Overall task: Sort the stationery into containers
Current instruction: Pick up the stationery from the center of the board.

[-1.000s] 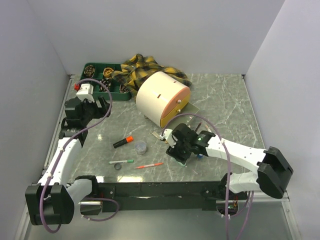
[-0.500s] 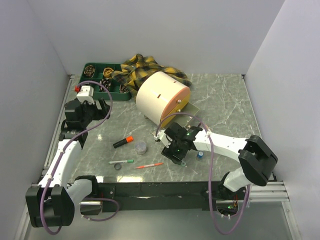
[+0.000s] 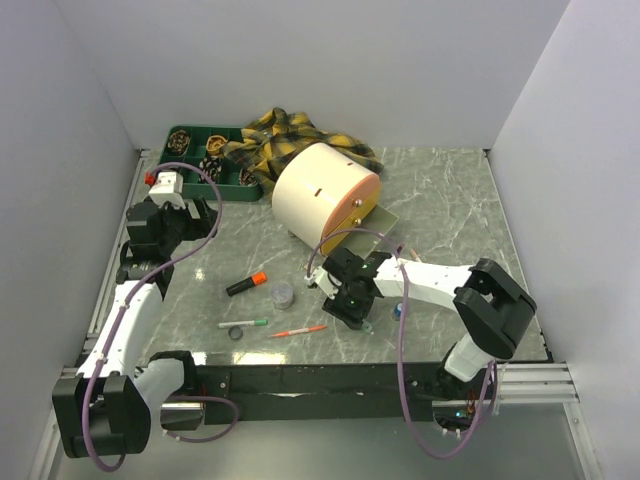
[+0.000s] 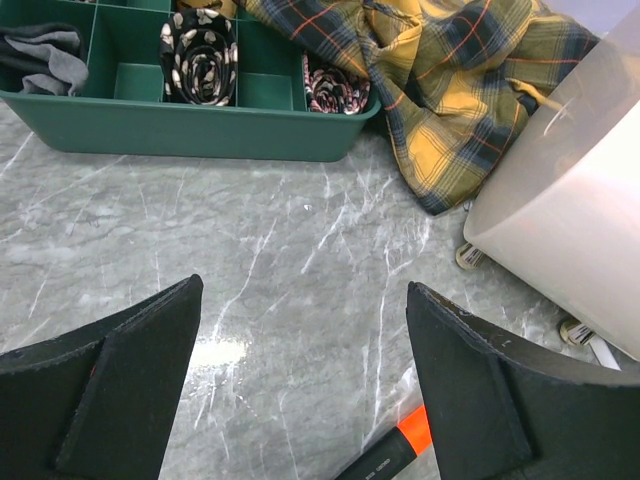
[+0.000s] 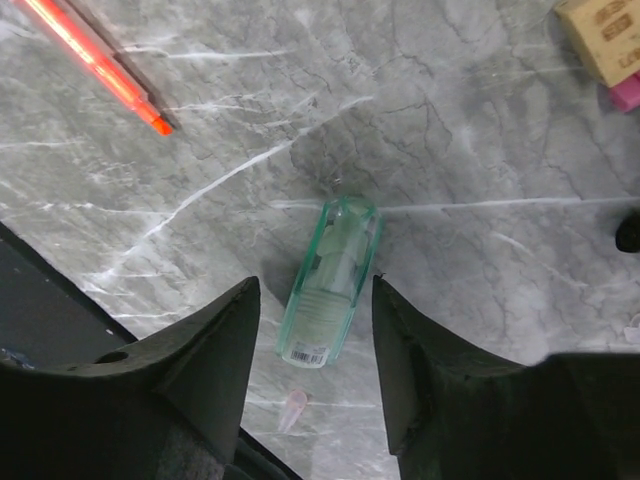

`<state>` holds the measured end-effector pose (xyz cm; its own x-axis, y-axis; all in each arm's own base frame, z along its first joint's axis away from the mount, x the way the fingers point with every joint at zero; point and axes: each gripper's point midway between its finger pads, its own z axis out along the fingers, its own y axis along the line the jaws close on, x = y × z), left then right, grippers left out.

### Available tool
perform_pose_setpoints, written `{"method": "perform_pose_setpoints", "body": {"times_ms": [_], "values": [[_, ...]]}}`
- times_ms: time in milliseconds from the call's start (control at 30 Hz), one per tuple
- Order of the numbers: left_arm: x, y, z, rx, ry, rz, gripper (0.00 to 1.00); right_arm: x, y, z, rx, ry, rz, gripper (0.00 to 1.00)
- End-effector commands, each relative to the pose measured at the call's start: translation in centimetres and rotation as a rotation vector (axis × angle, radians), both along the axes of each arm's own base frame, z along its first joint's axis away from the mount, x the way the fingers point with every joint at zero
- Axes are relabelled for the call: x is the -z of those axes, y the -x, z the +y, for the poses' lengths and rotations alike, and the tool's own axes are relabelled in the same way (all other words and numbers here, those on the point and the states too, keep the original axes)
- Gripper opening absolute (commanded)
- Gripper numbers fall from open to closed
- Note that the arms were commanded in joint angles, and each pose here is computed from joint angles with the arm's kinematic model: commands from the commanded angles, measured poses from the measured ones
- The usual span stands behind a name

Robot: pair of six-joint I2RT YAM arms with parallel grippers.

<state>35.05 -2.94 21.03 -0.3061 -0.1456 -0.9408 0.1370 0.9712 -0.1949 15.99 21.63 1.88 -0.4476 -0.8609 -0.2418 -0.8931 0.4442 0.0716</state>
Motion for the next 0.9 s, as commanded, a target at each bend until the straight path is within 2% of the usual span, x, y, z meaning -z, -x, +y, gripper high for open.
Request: {"method": "perform_pose_setpoints", "body": {"times_ms": [0,267,367,500,633,767,867], "values": [[-1.6,-0.2,0.5,-0.019,-0.010,-0.064,0.89,0.2,-0.5,0.1,-0.021,0.010,-0.006,0.52],[-1.5,-0.1,0.4,-0.011,-0.003,-0.065,0.89,1.1,0.7,0.0,-0.089,0.005,0.055,0.36],[-1.4,-0.1,0.4,-0.009,-0.005,-0.060,0.89,0.5,1.0,0.3,-0.109,-0.023,0.060,0.15],[-1.4,-0.1,0.2,0.008,-0.017,-0.058,0.88,-2.0,1.3,1.1,-0.137,-0.092,0.033,0.08],[-1.8,-0.1,-0.1,0.038,-0.039,-0.072,0.88,-6.9,0.2,2.1,-0.186,-0.174,-0.062,0.05],[-2.6,-0.5,-0.8,0.088,-0.045,-0.084,0.88,-11.4,-2.2,2.6,-0.186,-0.246,-0.234,0.02],[-3.5,-1.1,-1.3,0.114,-0.026,-0.098,0.88,-13.4,-4.7,2.0,-0.187,-0.244,-0.371,0.02]]}}
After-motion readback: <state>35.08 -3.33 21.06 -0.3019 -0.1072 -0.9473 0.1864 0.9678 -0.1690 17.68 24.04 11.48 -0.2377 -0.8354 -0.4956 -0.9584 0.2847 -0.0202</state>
